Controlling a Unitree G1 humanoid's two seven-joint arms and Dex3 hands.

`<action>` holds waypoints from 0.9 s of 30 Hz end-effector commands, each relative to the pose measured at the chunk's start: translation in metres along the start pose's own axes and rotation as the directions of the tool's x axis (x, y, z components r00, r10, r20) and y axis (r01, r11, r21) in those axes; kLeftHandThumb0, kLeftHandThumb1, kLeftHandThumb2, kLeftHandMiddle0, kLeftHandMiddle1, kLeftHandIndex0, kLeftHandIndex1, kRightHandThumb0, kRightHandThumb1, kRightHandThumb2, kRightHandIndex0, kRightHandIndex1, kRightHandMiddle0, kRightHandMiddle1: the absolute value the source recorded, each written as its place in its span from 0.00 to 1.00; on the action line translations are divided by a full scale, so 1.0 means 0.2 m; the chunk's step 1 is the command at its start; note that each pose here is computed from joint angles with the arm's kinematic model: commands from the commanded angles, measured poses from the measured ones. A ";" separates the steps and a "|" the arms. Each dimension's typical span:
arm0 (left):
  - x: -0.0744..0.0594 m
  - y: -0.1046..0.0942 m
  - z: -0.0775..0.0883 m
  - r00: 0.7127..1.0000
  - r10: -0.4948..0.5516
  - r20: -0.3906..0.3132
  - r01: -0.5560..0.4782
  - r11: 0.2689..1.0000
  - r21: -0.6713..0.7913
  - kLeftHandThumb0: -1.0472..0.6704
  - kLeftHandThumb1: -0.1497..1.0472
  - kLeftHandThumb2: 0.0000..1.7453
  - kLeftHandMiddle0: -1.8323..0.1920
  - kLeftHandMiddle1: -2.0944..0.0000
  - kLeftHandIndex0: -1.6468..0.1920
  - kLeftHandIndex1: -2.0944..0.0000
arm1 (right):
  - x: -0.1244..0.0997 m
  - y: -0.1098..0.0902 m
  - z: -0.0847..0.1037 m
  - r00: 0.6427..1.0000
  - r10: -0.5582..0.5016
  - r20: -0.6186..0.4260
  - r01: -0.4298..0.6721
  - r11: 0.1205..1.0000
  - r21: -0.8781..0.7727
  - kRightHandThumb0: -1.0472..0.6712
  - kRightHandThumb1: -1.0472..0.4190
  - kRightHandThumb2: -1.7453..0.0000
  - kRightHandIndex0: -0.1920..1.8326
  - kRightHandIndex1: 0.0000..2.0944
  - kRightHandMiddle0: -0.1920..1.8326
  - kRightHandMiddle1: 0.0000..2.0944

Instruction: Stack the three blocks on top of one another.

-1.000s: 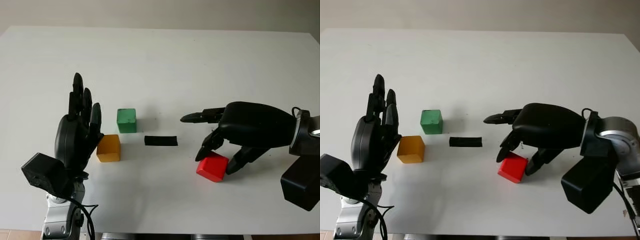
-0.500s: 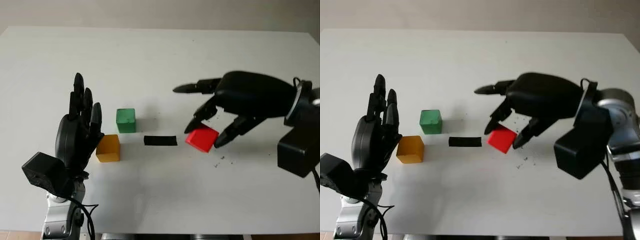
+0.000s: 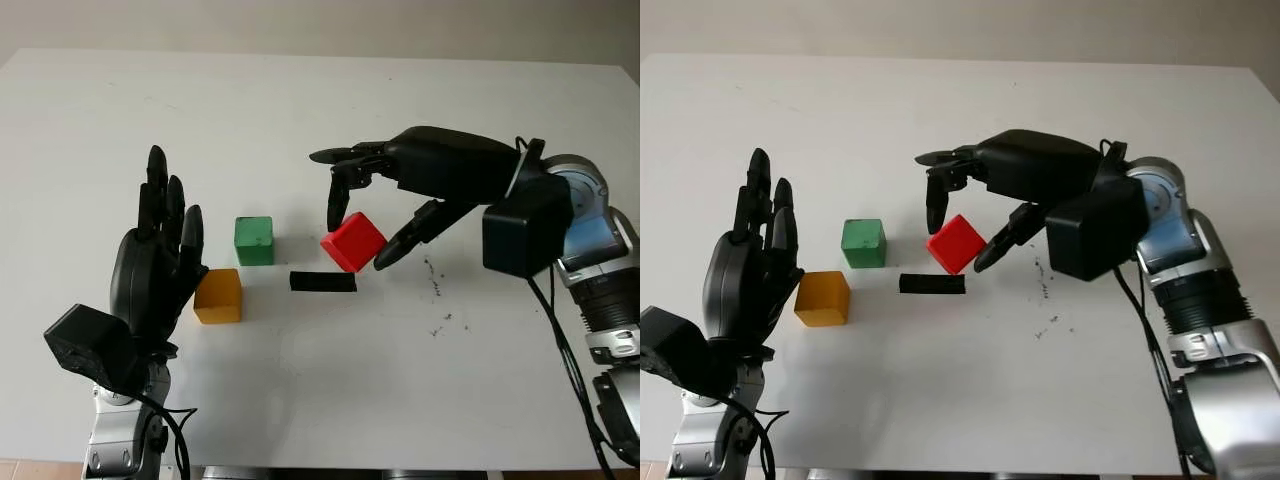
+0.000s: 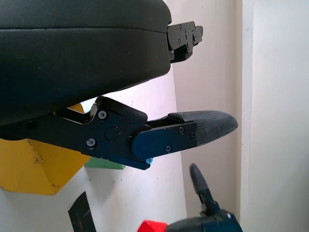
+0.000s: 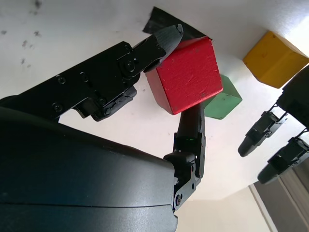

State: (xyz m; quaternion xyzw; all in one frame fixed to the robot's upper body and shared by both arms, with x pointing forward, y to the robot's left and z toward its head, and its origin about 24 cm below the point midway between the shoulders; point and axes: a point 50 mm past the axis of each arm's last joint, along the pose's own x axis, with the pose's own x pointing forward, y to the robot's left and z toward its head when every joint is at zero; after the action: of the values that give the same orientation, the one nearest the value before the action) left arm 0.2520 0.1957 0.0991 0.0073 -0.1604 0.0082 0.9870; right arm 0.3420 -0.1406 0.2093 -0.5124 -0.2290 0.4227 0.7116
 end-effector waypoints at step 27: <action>-0.02 0.01 0.00 1.000 0.013 -0.001 -0.013 1.000 0.014 0.19 1.00 0.32 0.97 0.98 0.98 0.97 | 0.16 0.18 -0.09 0.989 0.138 -0.049 -0.124 0.966 0.225 0.38 0.11 0.97 0.17 0.02 0.32 0.67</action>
State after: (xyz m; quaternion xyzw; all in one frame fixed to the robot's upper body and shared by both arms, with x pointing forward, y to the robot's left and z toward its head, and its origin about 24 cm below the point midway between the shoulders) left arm 0.2496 0.1987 0.0969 0.0100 -0.1565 0.0161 0.9875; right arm 0.3583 -0.1221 0.1615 -0.4519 -0.1199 0.4732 0.7466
